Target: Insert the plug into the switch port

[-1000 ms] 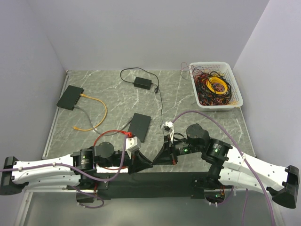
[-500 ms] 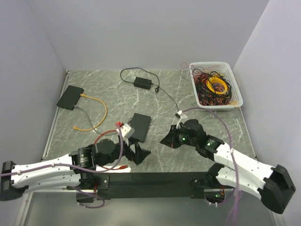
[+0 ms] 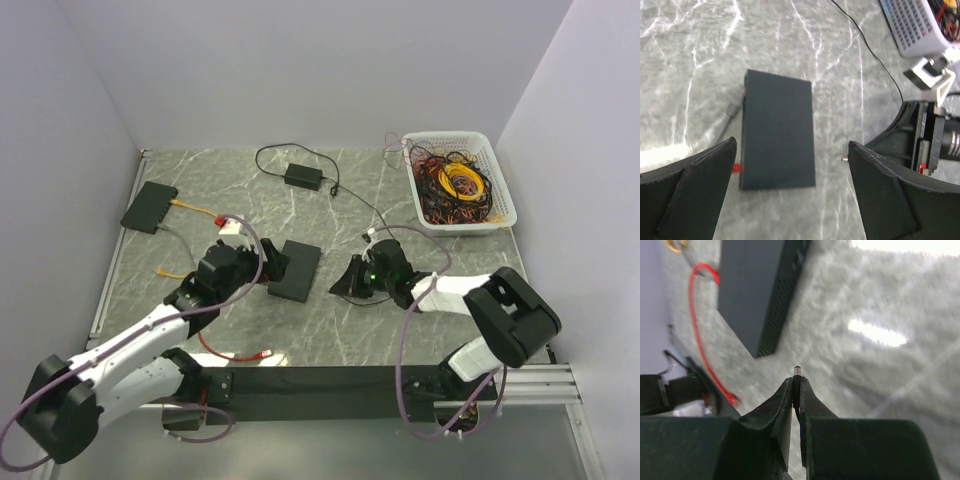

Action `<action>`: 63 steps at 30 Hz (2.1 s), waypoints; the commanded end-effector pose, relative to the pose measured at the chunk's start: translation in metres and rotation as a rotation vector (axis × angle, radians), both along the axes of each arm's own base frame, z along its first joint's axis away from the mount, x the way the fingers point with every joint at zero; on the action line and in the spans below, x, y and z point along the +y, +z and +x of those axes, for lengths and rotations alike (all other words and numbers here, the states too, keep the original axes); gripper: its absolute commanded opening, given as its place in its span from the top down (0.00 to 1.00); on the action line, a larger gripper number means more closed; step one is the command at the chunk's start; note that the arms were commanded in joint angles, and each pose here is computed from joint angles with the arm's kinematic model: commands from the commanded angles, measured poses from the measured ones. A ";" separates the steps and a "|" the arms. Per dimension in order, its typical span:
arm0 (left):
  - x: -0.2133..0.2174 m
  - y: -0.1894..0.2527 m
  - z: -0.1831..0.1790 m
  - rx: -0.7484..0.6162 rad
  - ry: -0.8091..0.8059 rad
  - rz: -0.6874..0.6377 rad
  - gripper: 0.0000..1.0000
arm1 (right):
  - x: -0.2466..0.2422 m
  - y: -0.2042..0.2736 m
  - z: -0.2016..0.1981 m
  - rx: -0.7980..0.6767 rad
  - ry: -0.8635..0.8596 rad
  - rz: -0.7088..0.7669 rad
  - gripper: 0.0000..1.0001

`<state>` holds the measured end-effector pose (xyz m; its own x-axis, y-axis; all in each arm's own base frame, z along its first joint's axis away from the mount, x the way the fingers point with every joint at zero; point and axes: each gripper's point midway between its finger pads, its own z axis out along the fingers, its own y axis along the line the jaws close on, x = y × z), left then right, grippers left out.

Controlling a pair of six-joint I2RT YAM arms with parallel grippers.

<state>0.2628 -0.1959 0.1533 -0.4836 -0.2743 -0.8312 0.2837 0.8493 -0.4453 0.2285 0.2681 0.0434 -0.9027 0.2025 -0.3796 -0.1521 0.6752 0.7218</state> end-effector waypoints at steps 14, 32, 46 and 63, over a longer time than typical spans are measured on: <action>-0.011 -0.027 0.052 0.040 -0.130 -0.217 0.25 | 0.016 0.029 0.072 -0.117 -0.042 0.214 1.00; -0.026 -0.051 0.079 0.064 -0.150 -0.213 0.28 | 0.024 0.002 0.104 -0.093 -0.095 0.198 1.00; -0.032 -0.068 0.088 0.092 -0.163 -0.205 0.30 | 0.026 -0.002 0.113 -0.108 -0.126 0.221 1.00; -0.035 -0.080 0.094 0.113 -0.168 -0.196 0.31 | 0.026 0.014 0.116 -0.138 -0.135 0.255 1.00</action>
